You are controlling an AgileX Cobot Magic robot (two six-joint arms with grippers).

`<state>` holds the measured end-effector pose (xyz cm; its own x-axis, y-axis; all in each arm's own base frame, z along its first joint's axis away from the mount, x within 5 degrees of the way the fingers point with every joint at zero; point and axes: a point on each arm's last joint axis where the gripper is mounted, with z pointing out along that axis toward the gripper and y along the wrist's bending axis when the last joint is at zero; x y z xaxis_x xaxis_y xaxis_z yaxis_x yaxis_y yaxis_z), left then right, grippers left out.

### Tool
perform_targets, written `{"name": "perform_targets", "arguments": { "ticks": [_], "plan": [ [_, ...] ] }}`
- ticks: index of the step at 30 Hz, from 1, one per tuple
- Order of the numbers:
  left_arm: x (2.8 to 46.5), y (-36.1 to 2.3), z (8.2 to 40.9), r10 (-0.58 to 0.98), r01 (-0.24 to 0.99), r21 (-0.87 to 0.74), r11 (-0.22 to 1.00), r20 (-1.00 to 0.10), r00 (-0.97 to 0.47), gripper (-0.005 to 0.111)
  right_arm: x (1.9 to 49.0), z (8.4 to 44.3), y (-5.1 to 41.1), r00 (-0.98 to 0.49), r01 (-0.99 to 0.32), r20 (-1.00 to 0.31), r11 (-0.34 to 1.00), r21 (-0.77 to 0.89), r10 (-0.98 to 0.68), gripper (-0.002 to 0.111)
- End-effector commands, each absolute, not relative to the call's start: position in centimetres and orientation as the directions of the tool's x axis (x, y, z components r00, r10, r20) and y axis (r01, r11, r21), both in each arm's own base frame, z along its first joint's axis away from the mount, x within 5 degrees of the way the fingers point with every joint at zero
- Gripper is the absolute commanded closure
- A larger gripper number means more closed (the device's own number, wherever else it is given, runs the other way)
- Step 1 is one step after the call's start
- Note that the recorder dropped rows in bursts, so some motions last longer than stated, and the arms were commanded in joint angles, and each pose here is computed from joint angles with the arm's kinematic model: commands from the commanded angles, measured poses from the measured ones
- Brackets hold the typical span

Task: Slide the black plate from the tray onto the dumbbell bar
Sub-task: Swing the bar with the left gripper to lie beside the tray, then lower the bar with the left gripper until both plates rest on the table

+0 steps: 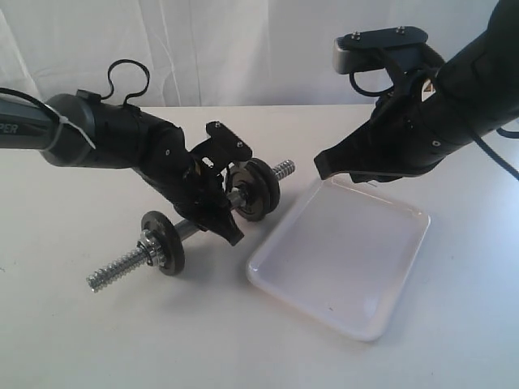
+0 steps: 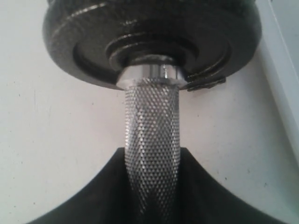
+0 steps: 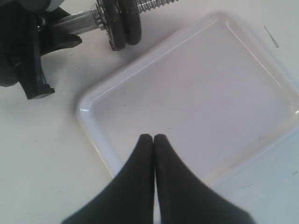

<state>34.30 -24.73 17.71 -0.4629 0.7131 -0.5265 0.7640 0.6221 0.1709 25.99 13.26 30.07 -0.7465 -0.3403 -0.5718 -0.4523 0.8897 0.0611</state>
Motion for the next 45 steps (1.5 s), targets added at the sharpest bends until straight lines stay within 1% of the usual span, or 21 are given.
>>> {"name": "perform_targets", "arguments": {
  "ticks": [1, 15, 20, 30, 35, 45],
  "plan": [
    [36.0, -26.2, 22.8, 0.611, 0.721, 0.226, 0.655, -0.72, -0.33, 0.107, 26.0, 30.3, 13.0, -0.736, -0.451, -0.586, 0.891, 0.051, -0.339, 0.108],
    [38.0, -27.7, 23.0, 0.566, 0.703, 0.204, 0.682, -0.756, -0.33, 0.107, 26.0, 30.3, 13.0, -0.737, -0.451, -0.584, 0.891, 0.051, -0.34, 0.108],
    [38.5, -28.3, 23.0, 0.522, 0.692, 0.148, 0.706, -0.77, -0.368, 0.107, 26.0, 30.3, 13.0, -0.737, -0.451, -0.585, 0.891, 0.051, -0.339, 0.108],
    [38.9, -28.6, 22.7, 0.52, 0.693, 0.141, 0.707, -0.767, -0.375, 0.107, 26.0, 30.3, 13.0, -0.736, -0.451, -0.586, 0.891, 0.051, -0.339, 0.108],
    [38.9, -28.6, 22.8, 0.492, 0.677, 0.112, 0.727, -0.773, -0.4, 0.107, 26.0, 30.3, 13.0, -0.736, -0.451, -0.586, 0.891, 0.051, -0.339, 0.108],
    [38.7, -28.5, 22.5, 0.51, 0.683, 0.106, 0.723, -0.748, -0.424, 0.107, 26.0, 30.3, 13.0, -0.737, -0.451, -0.585, 0.891, 0.051, -0.339, 0.108]
  ]
}}
